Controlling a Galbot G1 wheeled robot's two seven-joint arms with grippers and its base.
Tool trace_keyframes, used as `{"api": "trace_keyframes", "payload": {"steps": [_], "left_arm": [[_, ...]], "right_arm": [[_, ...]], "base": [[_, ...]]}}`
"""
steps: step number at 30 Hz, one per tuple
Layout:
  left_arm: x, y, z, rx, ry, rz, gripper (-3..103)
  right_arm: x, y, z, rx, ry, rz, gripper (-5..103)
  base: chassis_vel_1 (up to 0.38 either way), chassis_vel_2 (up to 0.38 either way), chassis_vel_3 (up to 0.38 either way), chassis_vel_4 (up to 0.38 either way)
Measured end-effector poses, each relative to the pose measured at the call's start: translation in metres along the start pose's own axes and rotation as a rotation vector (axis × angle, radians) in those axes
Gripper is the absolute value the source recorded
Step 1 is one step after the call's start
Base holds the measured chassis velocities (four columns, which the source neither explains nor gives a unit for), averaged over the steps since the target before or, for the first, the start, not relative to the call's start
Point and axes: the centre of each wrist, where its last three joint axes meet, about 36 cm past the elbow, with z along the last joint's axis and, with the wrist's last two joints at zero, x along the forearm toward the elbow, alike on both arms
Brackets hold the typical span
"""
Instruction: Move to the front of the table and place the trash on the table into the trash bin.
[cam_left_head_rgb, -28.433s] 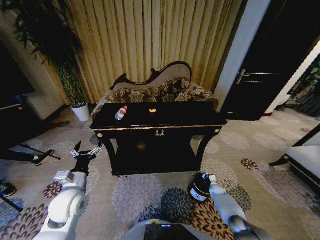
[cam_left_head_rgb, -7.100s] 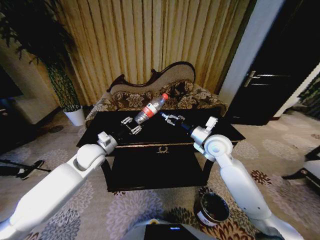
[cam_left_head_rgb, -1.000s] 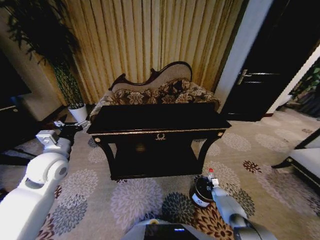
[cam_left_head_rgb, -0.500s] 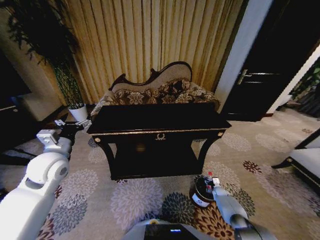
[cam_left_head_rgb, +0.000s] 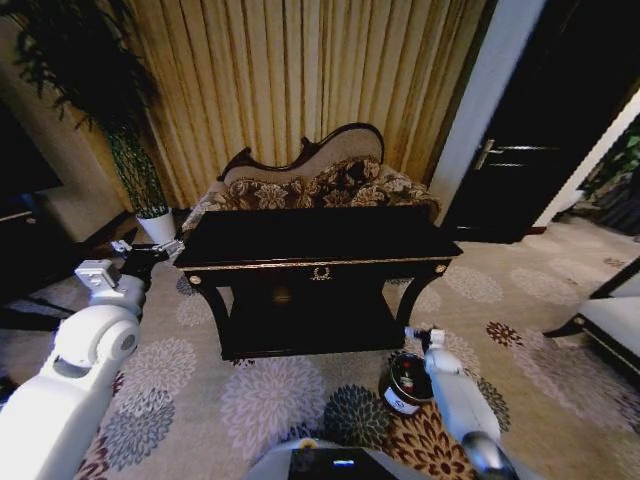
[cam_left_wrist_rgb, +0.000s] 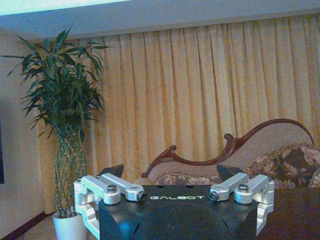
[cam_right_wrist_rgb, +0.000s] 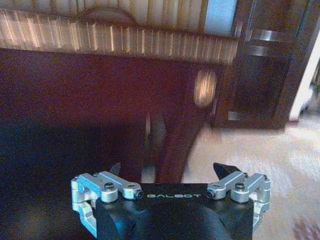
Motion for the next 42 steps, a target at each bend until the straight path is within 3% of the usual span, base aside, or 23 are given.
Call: {"api": "trace_keyframes", "payload": {"steps": [3,6,12,28,42], "left_arm": [[0.001,-0.001,-0.002,0.000,-0.002,0.003,100],[0.002,-0.001,-0.004,0.000,-0.005,0.005,100],[0.006,-0.005,-0.005,0.002,0.003,0.014,100],[0.010,-0.009,-0.005,0.010,0.005,0.022,100],[0.016,-0.012,-0.006,0.020,0.000,0.028,100]], "right_arm": [[0.042,0.008,-0.049,-0.080,-0.140,-0.061,100],[0.073,0.012,-0.082,-0.107,-0.219,-0.105,100],[0.130,0.020,-0.137,-0.103,-0.357,-0.180,100],[0.161,0.022,-0.156,-0.063,-0.423,-0.187,100],[0.171,0.012,-0.155,-0.045,-0.428,-0.163,100]], "base": [[0.000,0.000,0.000,0.000],[0.000,0.000,0.000,0.000],[0.000,0.000,0.000,0.000],[0.029,-0.029,-0.030,0.037],[0.249,-0.256,-0.260,0.258]]}}
